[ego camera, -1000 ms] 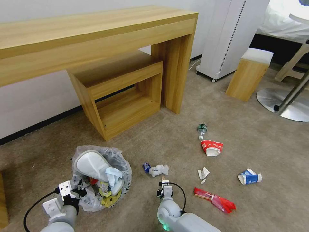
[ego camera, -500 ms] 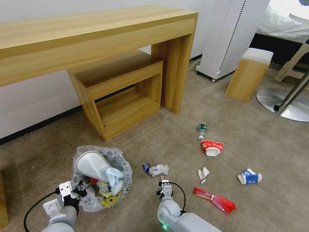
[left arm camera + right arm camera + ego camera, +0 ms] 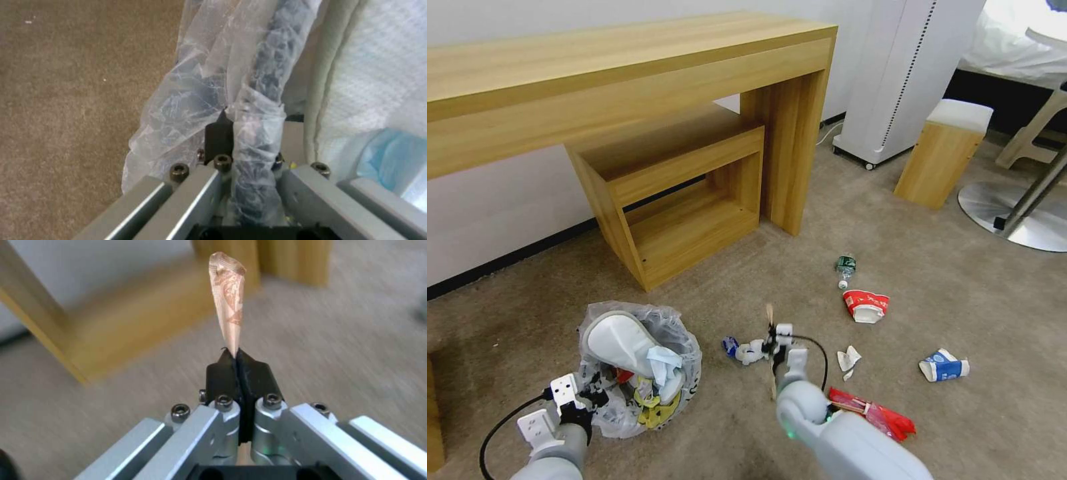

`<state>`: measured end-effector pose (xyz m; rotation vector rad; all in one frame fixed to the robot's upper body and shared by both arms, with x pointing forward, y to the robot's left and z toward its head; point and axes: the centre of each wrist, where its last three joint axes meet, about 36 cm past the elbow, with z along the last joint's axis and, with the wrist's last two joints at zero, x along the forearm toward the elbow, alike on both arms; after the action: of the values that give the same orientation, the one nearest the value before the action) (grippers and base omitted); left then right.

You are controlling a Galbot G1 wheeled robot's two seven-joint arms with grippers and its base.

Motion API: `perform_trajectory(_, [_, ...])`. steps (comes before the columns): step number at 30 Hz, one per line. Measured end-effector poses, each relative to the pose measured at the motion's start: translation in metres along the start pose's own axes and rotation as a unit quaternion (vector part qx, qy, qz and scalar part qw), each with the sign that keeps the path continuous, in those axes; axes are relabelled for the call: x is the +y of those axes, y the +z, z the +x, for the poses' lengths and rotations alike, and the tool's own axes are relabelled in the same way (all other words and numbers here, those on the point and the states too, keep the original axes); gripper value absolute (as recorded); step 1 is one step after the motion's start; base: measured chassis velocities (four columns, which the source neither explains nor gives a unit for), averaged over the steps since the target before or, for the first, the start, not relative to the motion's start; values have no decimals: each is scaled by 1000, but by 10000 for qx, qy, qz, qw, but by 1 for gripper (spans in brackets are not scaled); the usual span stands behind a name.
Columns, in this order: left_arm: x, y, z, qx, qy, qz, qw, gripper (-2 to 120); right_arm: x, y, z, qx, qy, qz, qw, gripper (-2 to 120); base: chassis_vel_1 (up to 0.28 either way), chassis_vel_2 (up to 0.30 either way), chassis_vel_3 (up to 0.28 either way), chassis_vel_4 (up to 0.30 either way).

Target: Pick up the trash bin and place the garbage on the floor into it.

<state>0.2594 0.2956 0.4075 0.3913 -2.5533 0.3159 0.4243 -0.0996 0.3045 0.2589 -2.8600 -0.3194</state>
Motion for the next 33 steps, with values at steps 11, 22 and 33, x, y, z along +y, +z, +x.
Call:
perform_trajectory(11, [1,-5,6,160,-38,-8,9999,0,35,-64,-8,-1949,-2485,-1015,9434,0,0,0,0,0])
perform_trajectory(22, [-6,-25,24,572,-36,-152,9982,0,110,-61,6,-2000,-3655,-1054,9029,0,0,0,0,0])
perform_trajectory(33, [-13,-52,40,845,109,-240,9961,0,145,-13,5,-1543,-4036,-669,8993,0,0,0,0,0])
